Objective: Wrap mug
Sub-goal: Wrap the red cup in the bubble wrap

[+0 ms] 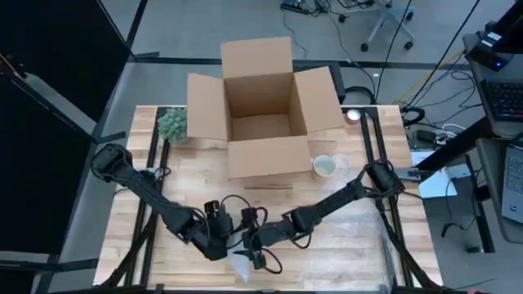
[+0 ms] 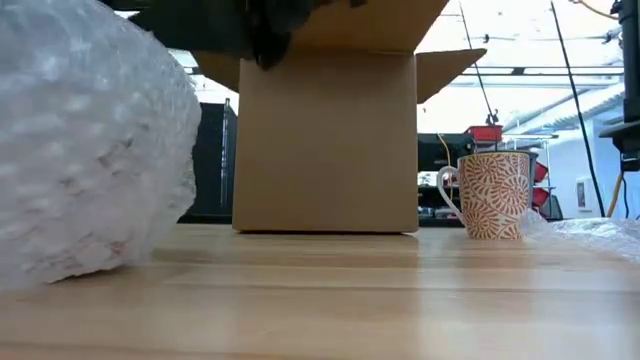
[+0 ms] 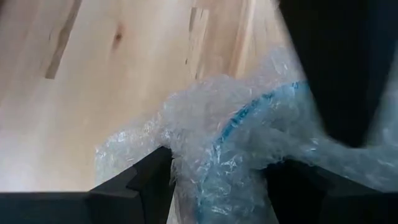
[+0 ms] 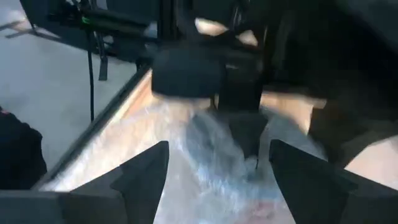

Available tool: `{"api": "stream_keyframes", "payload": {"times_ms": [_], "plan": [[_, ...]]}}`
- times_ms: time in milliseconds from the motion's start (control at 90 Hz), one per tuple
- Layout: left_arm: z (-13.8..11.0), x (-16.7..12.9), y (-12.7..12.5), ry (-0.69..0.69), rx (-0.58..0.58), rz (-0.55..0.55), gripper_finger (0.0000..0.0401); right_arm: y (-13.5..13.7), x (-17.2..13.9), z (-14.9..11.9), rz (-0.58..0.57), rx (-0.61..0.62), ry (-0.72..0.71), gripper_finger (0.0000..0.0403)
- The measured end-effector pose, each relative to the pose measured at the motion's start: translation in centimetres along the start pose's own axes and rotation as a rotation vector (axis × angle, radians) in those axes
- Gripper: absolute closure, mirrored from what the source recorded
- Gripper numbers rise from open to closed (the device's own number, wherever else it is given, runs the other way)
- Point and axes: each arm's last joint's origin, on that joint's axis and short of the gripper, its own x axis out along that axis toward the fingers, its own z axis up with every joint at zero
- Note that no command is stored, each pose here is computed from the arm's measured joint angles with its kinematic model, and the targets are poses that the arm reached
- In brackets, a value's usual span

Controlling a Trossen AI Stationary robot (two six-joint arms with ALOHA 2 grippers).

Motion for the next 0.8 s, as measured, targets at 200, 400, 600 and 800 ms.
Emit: {"api": "stream_keyframes", "payload": {"times_ms": [200,400,600,800], "plan": [[0.9,-0.9,-0.3,0.002,0.015,0.001,0.0196,-0.1,0.5,-0.9,-0.013,-0.002,0.038,0.014],[2.0,-3.4,-0.5,-0.001,0.038,-0.011,0.0196,-0.1,0.5,-0.9,-0.01,-0.002,0.04,0.014],[3.2,-6.0,-0.2,-0.055,0.009,-0.047,0.0196,-0.1,0.5,-0.9,-0.007,-0.009,0.042,0.014],[3.1,-7.4,-0.4,-0.087,0.008,-0.086,0.0196,-0.1,0.5,-0.9,-0.006,-0.01,0.043,0.014]]}}
